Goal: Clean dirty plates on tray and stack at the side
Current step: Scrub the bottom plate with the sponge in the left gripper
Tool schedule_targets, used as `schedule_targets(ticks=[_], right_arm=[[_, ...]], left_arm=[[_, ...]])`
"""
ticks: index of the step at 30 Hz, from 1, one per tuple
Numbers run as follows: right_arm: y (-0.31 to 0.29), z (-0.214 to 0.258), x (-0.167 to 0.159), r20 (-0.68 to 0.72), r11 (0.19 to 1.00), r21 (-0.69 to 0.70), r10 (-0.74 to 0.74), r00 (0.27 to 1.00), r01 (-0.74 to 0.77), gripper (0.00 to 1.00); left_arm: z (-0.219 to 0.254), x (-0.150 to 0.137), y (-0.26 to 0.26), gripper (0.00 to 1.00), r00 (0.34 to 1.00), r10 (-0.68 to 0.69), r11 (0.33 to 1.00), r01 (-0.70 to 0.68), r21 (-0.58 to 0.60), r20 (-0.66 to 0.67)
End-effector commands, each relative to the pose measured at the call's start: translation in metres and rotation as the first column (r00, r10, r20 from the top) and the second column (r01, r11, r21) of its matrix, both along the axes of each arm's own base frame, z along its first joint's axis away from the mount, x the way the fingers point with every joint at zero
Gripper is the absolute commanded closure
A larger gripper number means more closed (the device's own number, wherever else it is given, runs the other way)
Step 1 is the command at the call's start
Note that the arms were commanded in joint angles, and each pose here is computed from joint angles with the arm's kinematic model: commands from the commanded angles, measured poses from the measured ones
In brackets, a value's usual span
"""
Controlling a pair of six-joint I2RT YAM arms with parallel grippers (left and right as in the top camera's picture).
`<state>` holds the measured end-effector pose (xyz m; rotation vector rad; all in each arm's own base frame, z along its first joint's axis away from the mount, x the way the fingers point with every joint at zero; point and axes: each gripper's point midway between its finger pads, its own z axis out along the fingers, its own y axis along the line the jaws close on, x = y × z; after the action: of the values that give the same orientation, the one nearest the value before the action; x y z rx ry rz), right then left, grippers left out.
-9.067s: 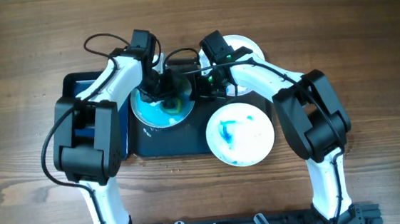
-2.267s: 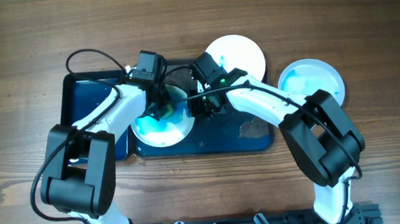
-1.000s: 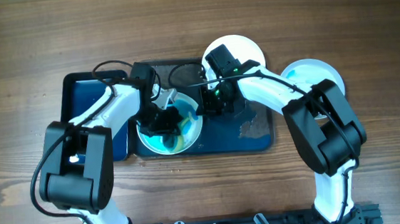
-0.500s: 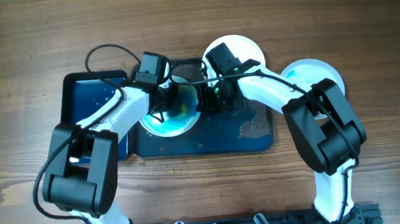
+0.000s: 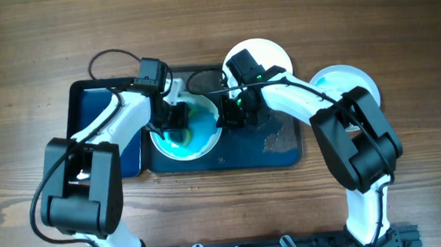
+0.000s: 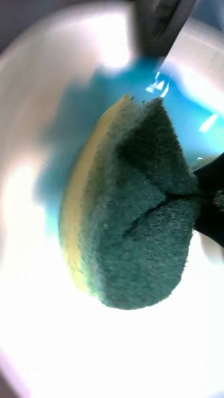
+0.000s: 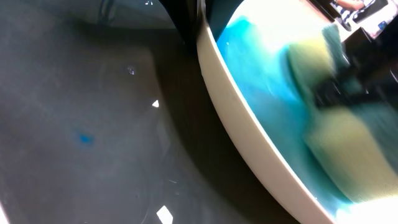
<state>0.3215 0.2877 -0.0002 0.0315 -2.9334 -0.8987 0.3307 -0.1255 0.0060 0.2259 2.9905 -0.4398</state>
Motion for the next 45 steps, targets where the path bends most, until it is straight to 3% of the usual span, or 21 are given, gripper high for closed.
schedule_targets(ticks=[1,6,10,13,15,17,18,21,23,25,27,29,31,36,40,42,43,44,45], right_arm=[[-0.009,-0.022,-0.004,-0.009,0.998,-0.057,0.006,1.000,-0.007,0.96],[-0.009,-0.022,-0.004,-0.009,0.998,-0.058,0.007,1.000,-0.008,0.96],[-0.009,-0.022,-0.004,-0.009,0.998,-0.058,0.008,1.000,-0.009,0.96],[-0.009,-0.022,-0.004,-0.009,0.998,-0.059,0.009,1.000,-0.009,0.96],[-0.009,-0.022,-0.004,-0.009,0.998,-0.059,0.009,1.000,-0.010,0.95],[-0.009,-0.022,-0.004,-0.009,0.998,-0.059,0.009,1.000,-0.010,0.96],[-0.009,-0.022,-0.004,-0.009,0.998,-0.058,0.009,1.000,-0.010,0.96],[-0.009,-0.022,-0.004,-0.009,0.998,-0.058,0.009,1.000,-0.009,0.96],[-0.009,-0.022,-0.004,-0.009,0.998,-0.058,0.009,1.000,-0.010,0.96],[-0.009,-0.022,-0.004,-0.009,0.998,-0.058,0.009,1.000,-0.009,0.95],[-0.009,-0.022,-0.004,-0.009,0.998,-0.058,0.008,1.000,-0.009,0.96],[-0.009,-0.022,-0.004,-0.009,0.998,-0.057,0.008,1.000,-0.009,0.96],[-0.009,-0.022,-0.004,-0.009,0.998,-0.057,0.007,1.000,-0.008,0.96],[-0.009,-0.022,-0.004,-0.009,0.998,-0.057,0.007,1.000,-0.008,0.96],[-0.009,-0.022,-0.004,-0.009,0.998,-0.057,0.006,1.000,-0.007,0.96],[-0.009,-0.022,-0.004,-0.009,0.998,-0.057,0.007,1.000,-0.007,0.96],[-0.009,-0.022,-0.004,-0.008,0.998,-0.057,0.007,1.000,-0.007,0.96],[-0.009,-0.022,-0.004,-0.008,0.998,-0.058,0.008,1.000,-0.008,0.96],[-0.009,-0.022,-0.004,-0.008,0.998,-0.057,0.008,1.000,-0.009,0.96]], left_arm=[[-0.001,-0.038,-0.053,0.96,0.979,-0.186,0.945,0.156,-0.287,-0.081],[0.003,-0.015,-0.059,0.96,0.983,-0.183,0.937,0.182,-0.299,0.026],[0.008,0.021,-0.062,0.96,0.969,-0.162,0.941,0.208,-0.268,0.185],[-0.009,0.050,-0.011,0.96,0.975,0.089,0.996,-0.090,-0.008,0.202],[-0.014,0.055,0.046,0.96,0.908,0.321,0.897,-0.383,0.220,0.269],[-0.010,0.046,0.086,0.96,0.831,0.437,0.755,-0.547,0.362,0.344],[-0.008,0.040,0.100,0.96,0.812,0.453,0.702,-0.579,0.414,0.367],[-0.011,0.022,0.106,0.96,0.839,0.445,0.690,-0.544,0.477,0.313],[-0.022,0.003,0.085,0.96,0.898,0.412,0.782,-0.437,0.444,0.158],[-0.029,-0.012,0.051,0.96,0.963,0.271,0.911,-0.256,0.322,-0.001],[-0.025,-0.032,0.004,0.96,0.991,0.034,0.997,-0.025,0.073,-0.129],[-0.010,-0.049,-0.034,0.96,0.973,-0.186,0.971,0.161,-0.179,-0.136],[0.004,-0.055,-0.056,0.96,0.956,-0.280,0.913,0.235,-0.333,-0.091],[0.005,-0.041,-0.061,0.96,0.960,-0.280,0.905,0.257,-0.340,-0.019],[-0.003,0.002,-0.050,0.96,0.992,-0.111,0.967,0.121,-0.226,0.059],[-0.010,0.038,-0.020,0.96,0.986,0.072,0.996,-0.064,-0.053,0.148],[-0.013,0.052,0.006,0.96,0.960,0.191,0.976,-0.207,0.062,0.203],[-0.012,0.061,0.049,0.96,0.896,0.328,0.887,-0.401,0.227,0.300],[-0.009,0.060,0.071,0.96,0.861,0.371,0.825,-0.478,0.303,0.349]])
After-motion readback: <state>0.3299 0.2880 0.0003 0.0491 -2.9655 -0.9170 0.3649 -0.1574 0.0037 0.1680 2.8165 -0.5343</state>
